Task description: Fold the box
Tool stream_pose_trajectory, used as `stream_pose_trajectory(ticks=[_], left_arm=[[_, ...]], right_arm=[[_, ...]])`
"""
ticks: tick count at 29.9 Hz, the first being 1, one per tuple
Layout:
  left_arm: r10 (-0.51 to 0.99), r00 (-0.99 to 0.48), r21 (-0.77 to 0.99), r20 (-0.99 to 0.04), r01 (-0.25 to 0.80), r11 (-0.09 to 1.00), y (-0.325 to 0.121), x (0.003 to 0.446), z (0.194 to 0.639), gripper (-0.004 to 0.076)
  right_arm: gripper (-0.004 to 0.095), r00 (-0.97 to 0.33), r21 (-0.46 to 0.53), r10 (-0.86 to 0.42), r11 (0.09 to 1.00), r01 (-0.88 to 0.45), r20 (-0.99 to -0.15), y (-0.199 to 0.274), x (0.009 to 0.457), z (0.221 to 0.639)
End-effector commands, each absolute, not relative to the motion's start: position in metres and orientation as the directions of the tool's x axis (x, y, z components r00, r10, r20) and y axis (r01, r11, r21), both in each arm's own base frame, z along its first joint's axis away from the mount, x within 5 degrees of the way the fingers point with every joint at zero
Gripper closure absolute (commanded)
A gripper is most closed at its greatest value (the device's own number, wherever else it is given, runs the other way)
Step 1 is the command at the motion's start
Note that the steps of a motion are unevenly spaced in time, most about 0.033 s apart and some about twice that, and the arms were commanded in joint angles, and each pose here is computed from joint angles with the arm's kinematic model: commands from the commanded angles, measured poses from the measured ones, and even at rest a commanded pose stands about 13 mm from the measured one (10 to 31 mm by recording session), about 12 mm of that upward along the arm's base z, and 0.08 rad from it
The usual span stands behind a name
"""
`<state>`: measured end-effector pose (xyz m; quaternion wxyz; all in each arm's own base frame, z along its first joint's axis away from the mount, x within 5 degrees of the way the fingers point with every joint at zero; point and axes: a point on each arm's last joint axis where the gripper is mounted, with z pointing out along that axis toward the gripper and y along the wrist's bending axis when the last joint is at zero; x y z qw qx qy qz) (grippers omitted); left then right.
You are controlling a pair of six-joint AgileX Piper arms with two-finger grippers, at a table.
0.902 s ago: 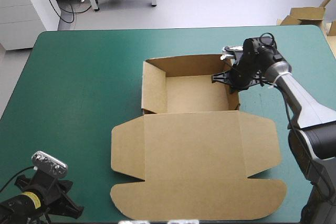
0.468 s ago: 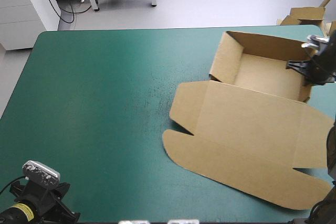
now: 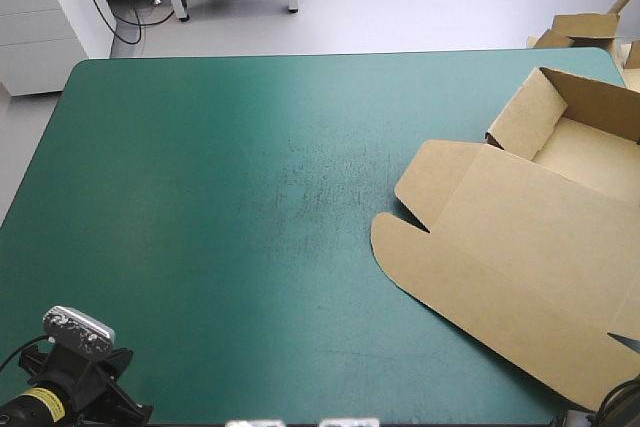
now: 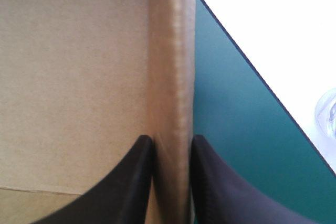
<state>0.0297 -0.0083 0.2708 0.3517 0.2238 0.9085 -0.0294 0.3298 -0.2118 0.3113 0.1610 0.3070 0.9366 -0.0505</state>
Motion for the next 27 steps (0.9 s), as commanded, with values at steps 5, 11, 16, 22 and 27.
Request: stream_pose_trajectory(ticks=[5,11,16,22,27], left_arm=[[0.367,-0.617,0.099,-0.696,0.423,0.901,-0.010,0.033,0.280,0.0731],[0.367,-0.617,0.099,-0.696,0.423,0.901,-0.010,0.033,0.280,0.0731],[0.367,-0.617,0.099,-0.696,0.423,0.901,-0.010,0.033,0.280,0.0731],[0.367,-0.617,0.099,-0.696,0.423,0.901,-0.010,0.033,0.280,0.0731],[0.367,-0.617,0.099,-0.696,0.423,0.901,-0.010,0.033,0.280,0.0731]], right_arm=[[0.0510,-0.731,-0.006,0.512,0.818,0.576,-0.451,-0.207,0.316,0.352],[0.0510,-0.741,-0.027,0.440,0.851,0.524,-0.508,-0.194,0.298,0.377],[0.0548,-0.780,-0.068,0.341,0.896,0.438,-0.525,-0.173,0.269,0.390],[0.0861,-0.764,-0.058,0.336,0.898,0.436,-0.551,-0.140,0.222,0.399],[0.0926,-0.698,0.029,0.331,0.913,0.406,-0.635,-0.106,0.185,0.409]])
